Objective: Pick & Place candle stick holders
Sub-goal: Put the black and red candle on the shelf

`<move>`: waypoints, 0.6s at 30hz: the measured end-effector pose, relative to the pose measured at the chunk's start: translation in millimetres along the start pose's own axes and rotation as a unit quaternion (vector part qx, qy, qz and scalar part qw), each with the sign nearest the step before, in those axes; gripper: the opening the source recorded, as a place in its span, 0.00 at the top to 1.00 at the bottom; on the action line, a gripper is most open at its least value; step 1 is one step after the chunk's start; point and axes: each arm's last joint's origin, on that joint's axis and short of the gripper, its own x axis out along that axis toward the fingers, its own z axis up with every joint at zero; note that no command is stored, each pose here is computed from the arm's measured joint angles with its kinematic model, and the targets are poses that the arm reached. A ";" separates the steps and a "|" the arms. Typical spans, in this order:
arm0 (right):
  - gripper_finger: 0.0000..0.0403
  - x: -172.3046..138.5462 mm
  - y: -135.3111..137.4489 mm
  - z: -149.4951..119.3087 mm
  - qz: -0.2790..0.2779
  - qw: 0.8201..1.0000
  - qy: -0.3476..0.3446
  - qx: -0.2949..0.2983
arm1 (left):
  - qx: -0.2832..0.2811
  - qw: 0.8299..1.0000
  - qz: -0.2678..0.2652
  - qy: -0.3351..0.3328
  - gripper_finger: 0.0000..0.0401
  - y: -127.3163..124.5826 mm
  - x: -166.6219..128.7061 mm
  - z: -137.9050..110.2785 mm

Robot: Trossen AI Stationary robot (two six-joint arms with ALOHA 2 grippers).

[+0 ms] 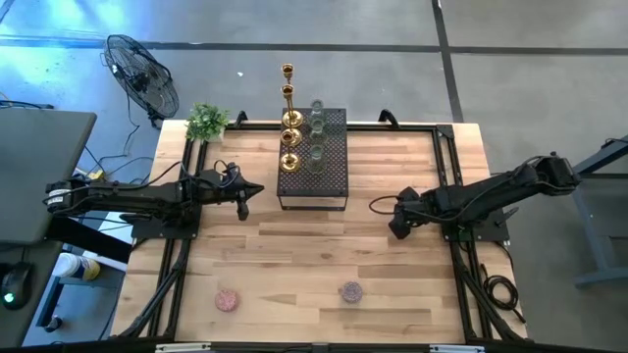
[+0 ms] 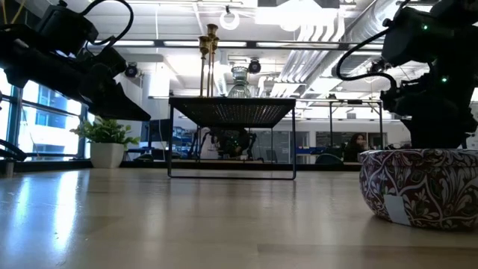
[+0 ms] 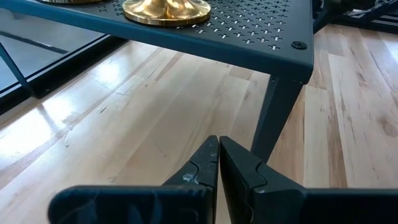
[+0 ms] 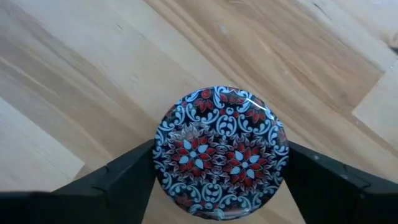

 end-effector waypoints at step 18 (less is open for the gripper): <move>0.30 -33.8 23.5 32.9 0.072 0.996 -0.045 -0.040 | 0.000 1.000 0.000 0.000 0.98 0.0 0.0 0.0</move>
